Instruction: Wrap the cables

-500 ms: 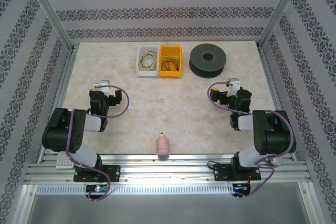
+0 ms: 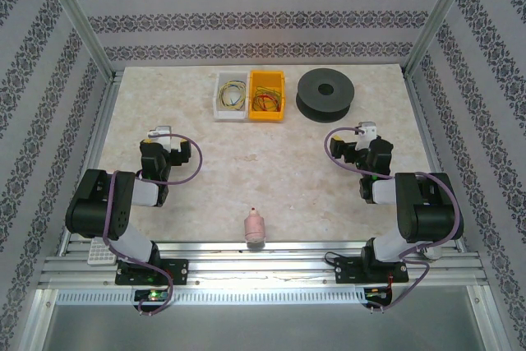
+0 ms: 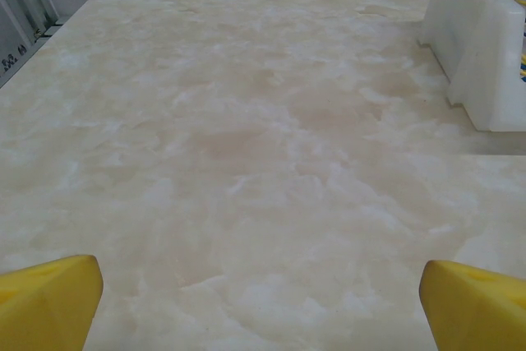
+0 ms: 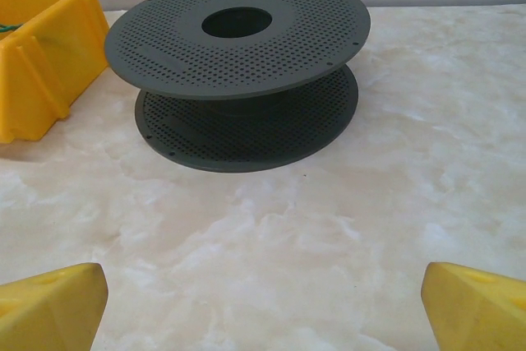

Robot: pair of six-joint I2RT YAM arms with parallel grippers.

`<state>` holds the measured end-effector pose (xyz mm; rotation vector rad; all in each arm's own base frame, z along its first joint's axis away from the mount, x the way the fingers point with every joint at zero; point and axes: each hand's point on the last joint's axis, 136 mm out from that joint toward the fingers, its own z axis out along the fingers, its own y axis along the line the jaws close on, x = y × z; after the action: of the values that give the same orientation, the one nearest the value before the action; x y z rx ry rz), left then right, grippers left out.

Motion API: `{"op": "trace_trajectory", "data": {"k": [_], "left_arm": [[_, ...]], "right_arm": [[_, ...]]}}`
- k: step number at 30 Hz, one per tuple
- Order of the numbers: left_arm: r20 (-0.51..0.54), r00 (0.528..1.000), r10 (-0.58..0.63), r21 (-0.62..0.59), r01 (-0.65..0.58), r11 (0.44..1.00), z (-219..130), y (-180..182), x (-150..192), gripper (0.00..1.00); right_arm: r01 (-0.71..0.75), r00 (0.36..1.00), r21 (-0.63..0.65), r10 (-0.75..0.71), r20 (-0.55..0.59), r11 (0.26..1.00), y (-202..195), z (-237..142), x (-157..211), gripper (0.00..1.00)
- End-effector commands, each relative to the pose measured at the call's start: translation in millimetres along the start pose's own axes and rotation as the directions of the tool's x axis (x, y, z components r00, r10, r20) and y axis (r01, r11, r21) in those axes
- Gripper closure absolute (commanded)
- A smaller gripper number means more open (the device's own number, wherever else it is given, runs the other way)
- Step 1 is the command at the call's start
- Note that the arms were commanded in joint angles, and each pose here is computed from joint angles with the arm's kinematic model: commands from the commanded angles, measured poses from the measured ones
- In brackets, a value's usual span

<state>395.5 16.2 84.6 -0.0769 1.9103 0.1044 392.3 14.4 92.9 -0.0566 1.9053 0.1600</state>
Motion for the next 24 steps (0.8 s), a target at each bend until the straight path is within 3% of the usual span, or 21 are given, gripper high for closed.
{"op": "trace_trajectory", "data": {"k": [1, 14, 16, 19, 24], "left_arm": [[0.005, 1.0, 0.008, 0.015, -0.008, 1.0, 3, -3, -5, 0.01], [-0.001, 1.0, 0.004, 0.018, -0.004, 1.0, 3, -2, -5, 0.01], [0.001, 1.0, -0.003, -0.024, 0.003, 1.0, 3, 4, -11, 0.01], [-0.148, 0.988, -0.04, -0.104, 0.025, 0.994, 3, 16, -34, 0.01], [-0.397, 0.913, -0.096, -0.109, 0.057, 0.992, -17, 12, -64, 0.0]], "right_arm": [[0.009, 0.999, 0.021, -0.01, 0.037, 1.0, -1, 1, -15, 0.02], [0.003, 0.999, 0.059, -0.005, 0.035, 0.998, -6, 1, -15, 0.02], [0.007, 0.999, 0.058, -0.01, 0.037, 0.998, -5, 1, -21, 0.02], [0.015, 0.999, 0.1, -0.011, -0.047, 0.995, -5, -3, -40, 0.02], [-0.115, 0.993, 0.035, 0.115, -0.011, 0.993, -1, -14, -92, 0.02]]}}
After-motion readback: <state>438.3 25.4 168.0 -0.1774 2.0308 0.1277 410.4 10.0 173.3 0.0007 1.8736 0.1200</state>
